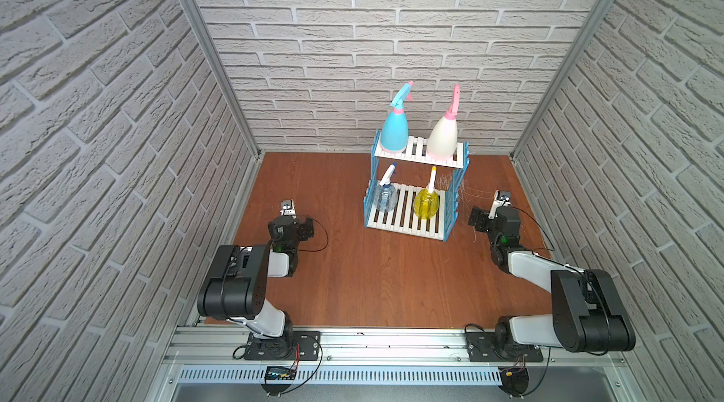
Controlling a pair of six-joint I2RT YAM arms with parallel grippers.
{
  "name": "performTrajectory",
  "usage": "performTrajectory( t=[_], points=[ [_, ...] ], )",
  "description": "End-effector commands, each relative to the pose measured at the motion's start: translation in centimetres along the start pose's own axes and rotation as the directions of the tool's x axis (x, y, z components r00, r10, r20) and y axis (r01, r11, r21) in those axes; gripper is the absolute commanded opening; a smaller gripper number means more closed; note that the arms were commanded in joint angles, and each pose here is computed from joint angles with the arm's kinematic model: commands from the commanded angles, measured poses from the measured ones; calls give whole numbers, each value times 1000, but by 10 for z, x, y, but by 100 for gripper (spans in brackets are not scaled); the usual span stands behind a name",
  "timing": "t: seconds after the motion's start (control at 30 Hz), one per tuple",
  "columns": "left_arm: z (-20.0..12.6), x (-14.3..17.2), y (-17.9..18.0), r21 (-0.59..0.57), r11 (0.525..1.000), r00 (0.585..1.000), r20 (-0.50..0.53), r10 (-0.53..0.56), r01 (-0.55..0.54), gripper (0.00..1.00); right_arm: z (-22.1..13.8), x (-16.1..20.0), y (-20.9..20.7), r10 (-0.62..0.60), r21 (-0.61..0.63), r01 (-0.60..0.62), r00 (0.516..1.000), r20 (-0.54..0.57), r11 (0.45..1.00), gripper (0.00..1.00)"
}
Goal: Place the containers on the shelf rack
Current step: Reset both arms
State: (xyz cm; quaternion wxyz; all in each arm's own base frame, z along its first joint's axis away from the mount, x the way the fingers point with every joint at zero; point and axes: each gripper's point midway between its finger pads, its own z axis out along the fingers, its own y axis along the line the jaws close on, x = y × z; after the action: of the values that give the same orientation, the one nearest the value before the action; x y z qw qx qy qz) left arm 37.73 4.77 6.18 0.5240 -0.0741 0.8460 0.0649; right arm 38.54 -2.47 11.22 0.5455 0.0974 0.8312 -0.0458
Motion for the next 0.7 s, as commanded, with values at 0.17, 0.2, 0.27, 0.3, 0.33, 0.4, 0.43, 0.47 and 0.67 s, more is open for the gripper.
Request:
performTrajectory(
  t=[0.17,0.2,0.27,0.3,0.33,0.4,0.43,0.47,0.67],
  points=[
    [2,-31,1,26,999,995,92,-44,41,98,6,7,20,-40,-127,47,998,56,991,99],
    [2,-31,1,26,999,995,92,-43,40,98,9,10,25,-50,-150,58,997,55,987,99],
    [2,-31,1,25,999,995,92,-42,40,98,13,16,31,-68,-177,74,997,36,981,99],
    [2,-31,1,24,999,995,92,-42,40,98,16,17,33,-73,-185,77,997,30,980,99],
    [2,-31,1,24,999,995,92,-42,40,98,16,15,32,-71,-183,75,997,33,980,99],
    [2,-31,1,23,999,995,93,-40,38,98,16,18,32,-72,-181,76,997,27,981,99],
    [2,-31,1,23,999,995,93,-39,37,98,17,19,32,-73,-179,75,997,18,981,99],
    [2,-31,1,23,999,995,92,-40,38,98,18,17,32,-71,-178,73,997,20,981,99],
    [2,-31,0,25,999,995,91,-33,31,98,18,17,32,-72,-180,74,997,20,981,99]
  ],
)
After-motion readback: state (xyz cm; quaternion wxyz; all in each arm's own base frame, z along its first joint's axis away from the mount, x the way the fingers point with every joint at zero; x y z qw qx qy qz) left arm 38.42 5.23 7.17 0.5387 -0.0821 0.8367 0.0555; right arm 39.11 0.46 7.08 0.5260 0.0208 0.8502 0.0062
